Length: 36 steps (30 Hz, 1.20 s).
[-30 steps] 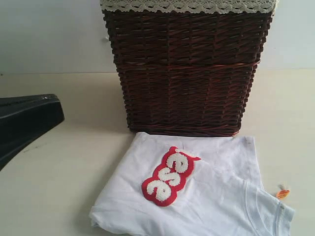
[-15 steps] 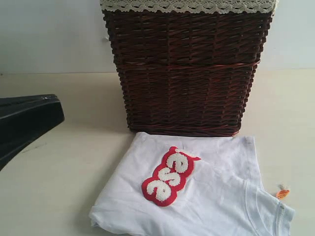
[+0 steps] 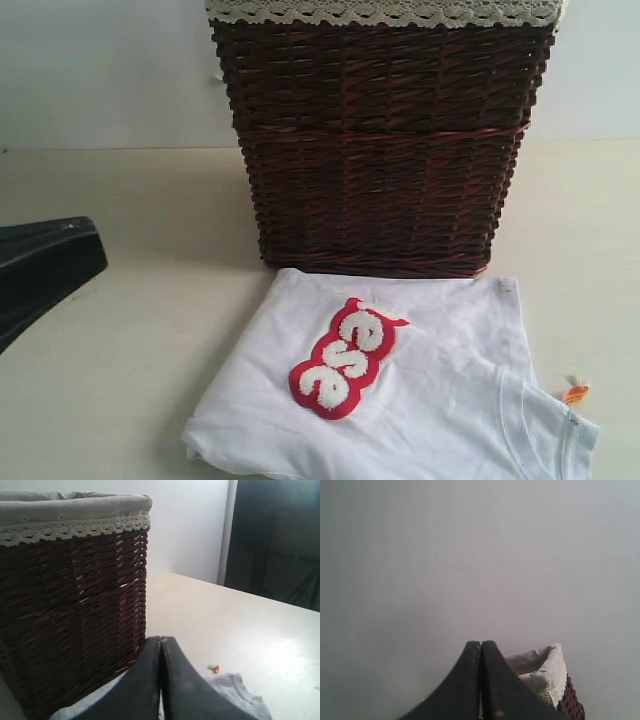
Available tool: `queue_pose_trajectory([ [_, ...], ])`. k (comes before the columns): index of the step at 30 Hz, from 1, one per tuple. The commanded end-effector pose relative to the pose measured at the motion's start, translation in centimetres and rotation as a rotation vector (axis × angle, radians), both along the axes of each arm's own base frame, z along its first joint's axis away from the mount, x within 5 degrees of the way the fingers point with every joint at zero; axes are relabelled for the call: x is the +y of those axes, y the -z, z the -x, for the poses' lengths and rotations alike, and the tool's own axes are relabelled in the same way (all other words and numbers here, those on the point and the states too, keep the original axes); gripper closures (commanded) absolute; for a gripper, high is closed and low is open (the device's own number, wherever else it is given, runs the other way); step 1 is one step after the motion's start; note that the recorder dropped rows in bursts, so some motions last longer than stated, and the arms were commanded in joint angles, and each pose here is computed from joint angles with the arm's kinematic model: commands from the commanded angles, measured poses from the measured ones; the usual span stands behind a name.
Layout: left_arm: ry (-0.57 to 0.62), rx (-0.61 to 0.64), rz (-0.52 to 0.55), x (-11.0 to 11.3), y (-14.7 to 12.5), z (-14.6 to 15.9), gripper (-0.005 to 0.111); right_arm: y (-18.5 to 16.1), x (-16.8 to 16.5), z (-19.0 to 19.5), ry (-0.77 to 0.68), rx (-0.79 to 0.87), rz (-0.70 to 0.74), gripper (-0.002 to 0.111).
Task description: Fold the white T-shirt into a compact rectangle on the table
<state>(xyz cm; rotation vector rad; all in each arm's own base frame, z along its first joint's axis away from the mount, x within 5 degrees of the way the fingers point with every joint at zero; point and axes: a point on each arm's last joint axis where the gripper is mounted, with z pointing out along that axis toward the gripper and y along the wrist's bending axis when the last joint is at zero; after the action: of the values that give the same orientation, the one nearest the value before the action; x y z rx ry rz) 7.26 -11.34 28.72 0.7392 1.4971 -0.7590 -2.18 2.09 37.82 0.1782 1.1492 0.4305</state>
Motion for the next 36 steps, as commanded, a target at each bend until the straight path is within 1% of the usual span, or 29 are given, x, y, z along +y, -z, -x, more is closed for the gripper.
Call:
queue_pose_trajectory([
  [1,-0.028,-0.064,0.008,1.5,1.3,0.3,0.107,0.2,0.0,-0.1,0.006,0.008,0.003,0.108],
  [2,-0.069,-0.052,0.019,2.2,1.9,0.0,0.107,0.2,0.0,-0.1,0.006,0.008,0.003,0.108],
  [3,-0.084,-0.053,0.009,2.4,2.1,-0.1,0.107,0.2,0.0,-0.1,0.006,0.008,0.003,0.108],
  [4,-0.147,-0.026,0.026,3.3,2.7,-0.4,0.107,0.2,0.0,-0.1,0.006,0.008,0.003,0.108],
  [6,-0.232,-0.016,0.042,4.5,3.7,-0.5,0.107,0.2,0.0,-0.1,0.006,0.008,0.003,0.108],
  [9,-0.369,-0.058,0.105,6.5,4.0,0.0,0.107,0.2,0.0,-0.1,0.006,0.008,0.003,0.108],
  [11,-0.491,-0.065,0.154,7.9,4.4,0.4,0.107,0.2,0.0,-0.1,0.006,0.008,0.003,0.108],
  [14,-0.649,-0.090,0.209,9.3,5.5,0.9,0.107,0.2,0.0,-0.1,0.006,0.008,0.003,0.108],
  [15,-0.685,-0.100,0.215,9.6,6.0,1.1,0.107,0.2,0.0,-0.1,0.006,0.008,0.003,0.108],
  [16,-0.708,-0.107,0.217,9.8,6.4,1.2,0.107,0.2,0.0,-0.1,0.006,0.008,0.003,0.108],
  [19,-0.765,-0.142,0.233,10.2,6.3,1.5,0.107,0.2,0.0,-0.1,0.006,0.008,0.003,0.108],
  [21,-0.815,-0.114,0.221,10.6,6.6,1.5,0.107,0.2,0.0,-0.1,0.006,0.008,0.003,0.108],
  [24,-0.870,-0.124,0.181,10.9,6.8,1.5,0.107,0.2,0.0,-0.1,0.006,0.008,0.003,0.108],
  [29,-0.900,-0.156,0.114,11.1,6.9,1.7,0.107,0.2,0.0,-0.1,0.006,0.008,0.003,0.108],
  [30,-0.906,-0.143,0.100,11.1,7.1,1.7,0.107,0.2,0.0,-0.1,0.006,0.008,0.003,0.108],
  [33,-0.943,-0.049,0.053,11.3,8.0,1.6,0.107,0.2,0.0,-0.1,0.005,0.009,0.003,0.108],
  [36,-0.982,0.088,-0.015,11.5,9.3,1.7,0.107,0.2,0.0,-0.1,0.004,0.010,0.004,0.108],
])
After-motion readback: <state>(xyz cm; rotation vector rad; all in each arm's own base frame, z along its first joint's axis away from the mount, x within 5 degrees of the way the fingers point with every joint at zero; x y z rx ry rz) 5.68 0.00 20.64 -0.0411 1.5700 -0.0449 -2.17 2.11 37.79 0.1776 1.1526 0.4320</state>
